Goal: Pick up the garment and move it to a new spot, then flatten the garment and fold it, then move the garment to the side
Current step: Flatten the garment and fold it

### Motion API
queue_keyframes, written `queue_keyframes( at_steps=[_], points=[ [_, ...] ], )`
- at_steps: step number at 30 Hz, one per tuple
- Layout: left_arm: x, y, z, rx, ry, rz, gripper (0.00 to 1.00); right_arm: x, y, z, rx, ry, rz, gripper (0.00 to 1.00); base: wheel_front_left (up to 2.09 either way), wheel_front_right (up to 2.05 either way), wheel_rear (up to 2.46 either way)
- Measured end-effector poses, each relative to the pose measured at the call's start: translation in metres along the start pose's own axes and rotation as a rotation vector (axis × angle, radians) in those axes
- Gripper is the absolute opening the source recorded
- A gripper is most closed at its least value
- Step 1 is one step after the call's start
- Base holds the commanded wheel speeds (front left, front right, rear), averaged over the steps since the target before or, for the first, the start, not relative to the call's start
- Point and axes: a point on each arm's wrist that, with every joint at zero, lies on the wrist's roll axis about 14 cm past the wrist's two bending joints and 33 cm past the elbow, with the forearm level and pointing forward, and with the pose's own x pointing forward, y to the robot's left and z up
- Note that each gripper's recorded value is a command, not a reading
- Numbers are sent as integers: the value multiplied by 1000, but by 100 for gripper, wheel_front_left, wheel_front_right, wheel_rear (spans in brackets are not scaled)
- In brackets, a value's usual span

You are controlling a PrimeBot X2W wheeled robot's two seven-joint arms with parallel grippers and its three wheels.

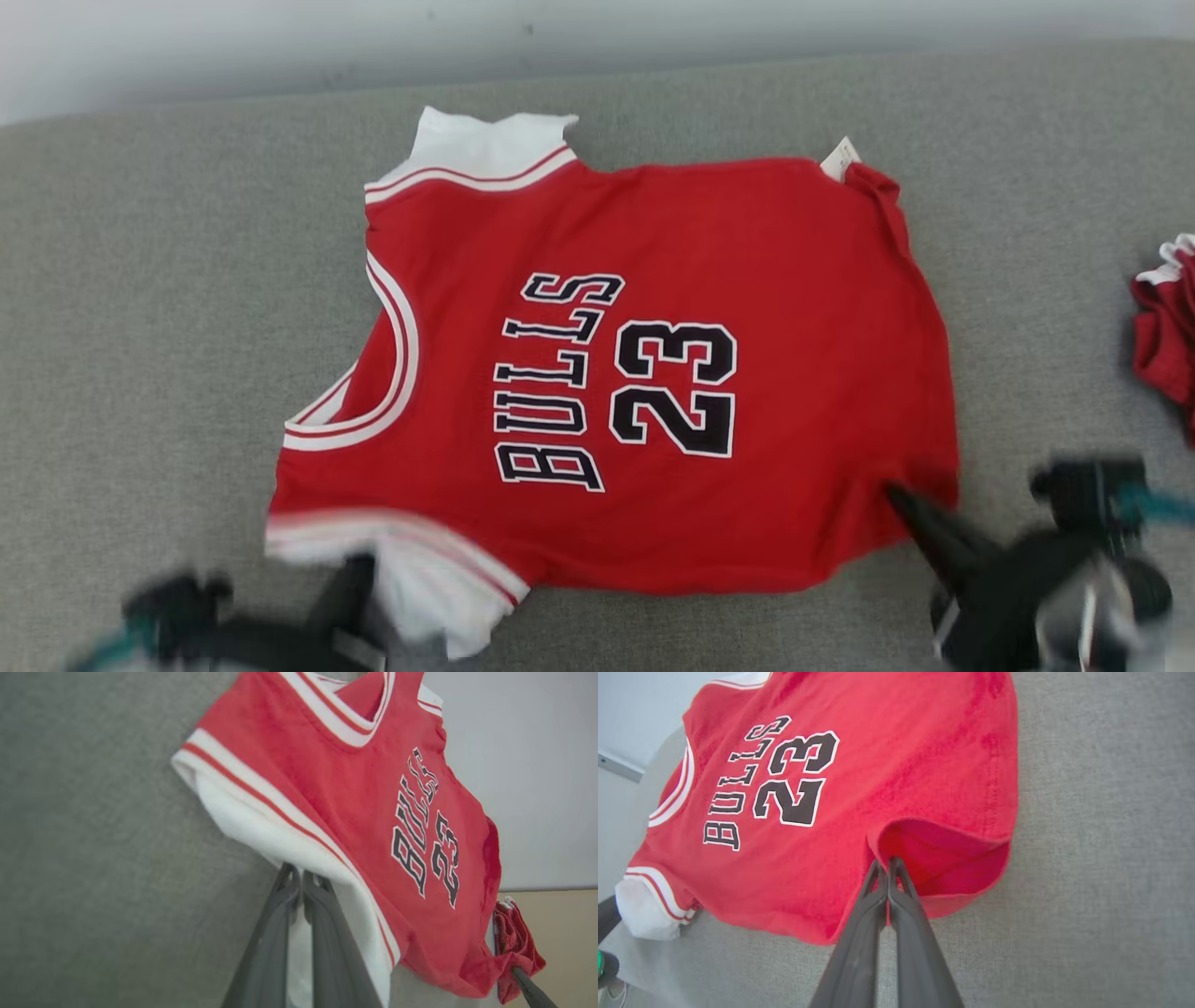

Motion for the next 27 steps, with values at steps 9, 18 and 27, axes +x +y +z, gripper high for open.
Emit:
queue_keyframes(
  at_steps=[9, 18, 27],
  points=[
    [37, -190, 246, 347, -671, -362, 0, 34, 41, 262, -145, -606, 74, 0, 0, 0, 0],
    [56, -225, 312, 425, -950, -342, 0, 78, 48, 324, -210, -723, 60, 0, 0, 0, 0],
    [135, -8, 88, 424, -224, 62, 0, 142, -66, 108, -88, -167, -163, 0, 0, 0, 0]
  ],
)
